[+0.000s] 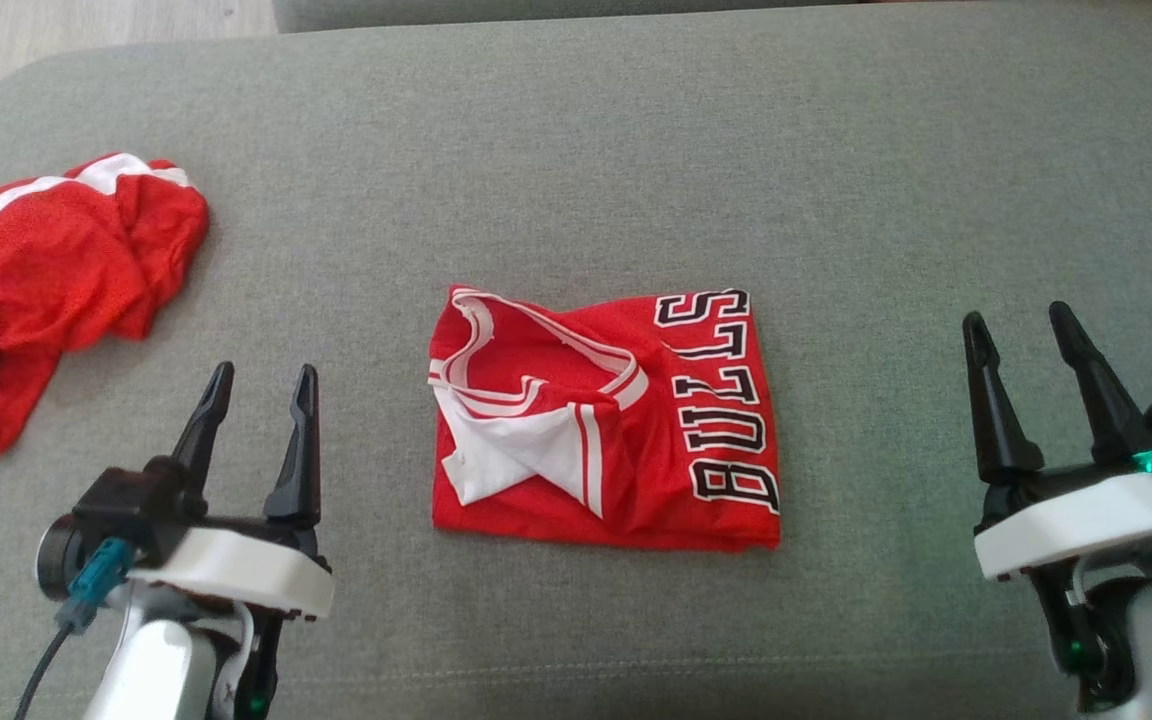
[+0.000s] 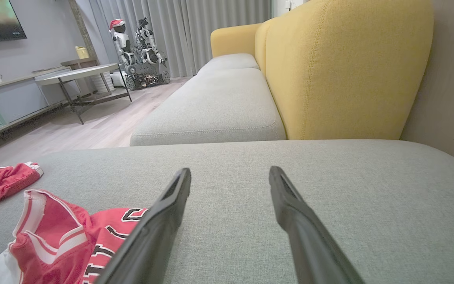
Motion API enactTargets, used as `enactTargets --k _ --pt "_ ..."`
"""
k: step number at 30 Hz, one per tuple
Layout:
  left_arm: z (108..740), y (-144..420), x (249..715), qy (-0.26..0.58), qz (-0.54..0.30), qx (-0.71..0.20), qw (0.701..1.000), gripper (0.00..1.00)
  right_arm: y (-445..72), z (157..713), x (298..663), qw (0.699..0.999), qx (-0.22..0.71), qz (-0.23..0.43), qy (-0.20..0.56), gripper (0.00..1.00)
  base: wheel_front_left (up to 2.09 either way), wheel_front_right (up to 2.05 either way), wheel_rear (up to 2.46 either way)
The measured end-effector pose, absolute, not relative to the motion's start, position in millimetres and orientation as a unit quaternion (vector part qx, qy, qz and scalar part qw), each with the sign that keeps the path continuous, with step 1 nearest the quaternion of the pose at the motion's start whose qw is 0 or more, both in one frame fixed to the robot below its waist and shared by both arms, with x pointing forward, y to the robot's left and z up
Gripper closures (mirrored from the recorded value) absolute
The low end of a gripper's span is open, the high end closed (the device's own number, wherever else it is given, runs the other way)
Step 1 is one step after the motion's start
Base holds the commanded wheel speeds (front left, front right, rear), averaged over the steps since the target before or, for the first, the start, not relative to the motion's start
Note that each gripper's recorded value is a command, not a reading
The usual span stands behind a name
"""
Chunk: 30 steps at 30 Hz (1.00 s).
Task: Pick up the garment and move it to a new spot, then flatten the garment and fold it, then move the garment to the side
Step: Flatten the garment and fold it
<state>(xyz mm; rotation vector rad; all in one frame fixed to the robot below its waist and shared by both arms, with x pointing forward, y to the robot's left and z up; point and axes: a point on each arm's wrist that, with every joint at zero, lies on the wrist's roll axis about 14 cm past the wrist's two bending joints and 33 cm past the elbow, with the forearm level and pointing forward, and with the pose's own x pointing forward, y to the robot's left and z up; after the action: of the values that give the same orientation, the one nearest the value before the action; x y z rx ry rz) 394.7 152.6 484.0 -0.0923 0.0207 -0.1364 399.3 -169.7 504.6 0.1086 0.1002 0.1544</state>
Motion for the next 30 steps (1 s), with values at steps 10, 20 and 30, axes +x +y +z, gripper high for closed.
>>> enactTargets --k 10,20,30 --pt "479 153 394 0.018 -0.065 -0.045 0.997 0.00 -128 471 398 0.983 0.064 0.132 0.111 1.00 0.00 0.00 0.00" --pt "479 162 400 0.015 -0.052 -0.044 0.998 0.00 -18 420 391 0.937 0.094 0.272 0.196 1.00 0.00 0.00 0.00" --pt "468 165 403 0.026 -0.045 -0.054 0.997 0.00 26 387 389 0.905 0.088 0.337 0.246 1.00 0.00 0.00 0.00"
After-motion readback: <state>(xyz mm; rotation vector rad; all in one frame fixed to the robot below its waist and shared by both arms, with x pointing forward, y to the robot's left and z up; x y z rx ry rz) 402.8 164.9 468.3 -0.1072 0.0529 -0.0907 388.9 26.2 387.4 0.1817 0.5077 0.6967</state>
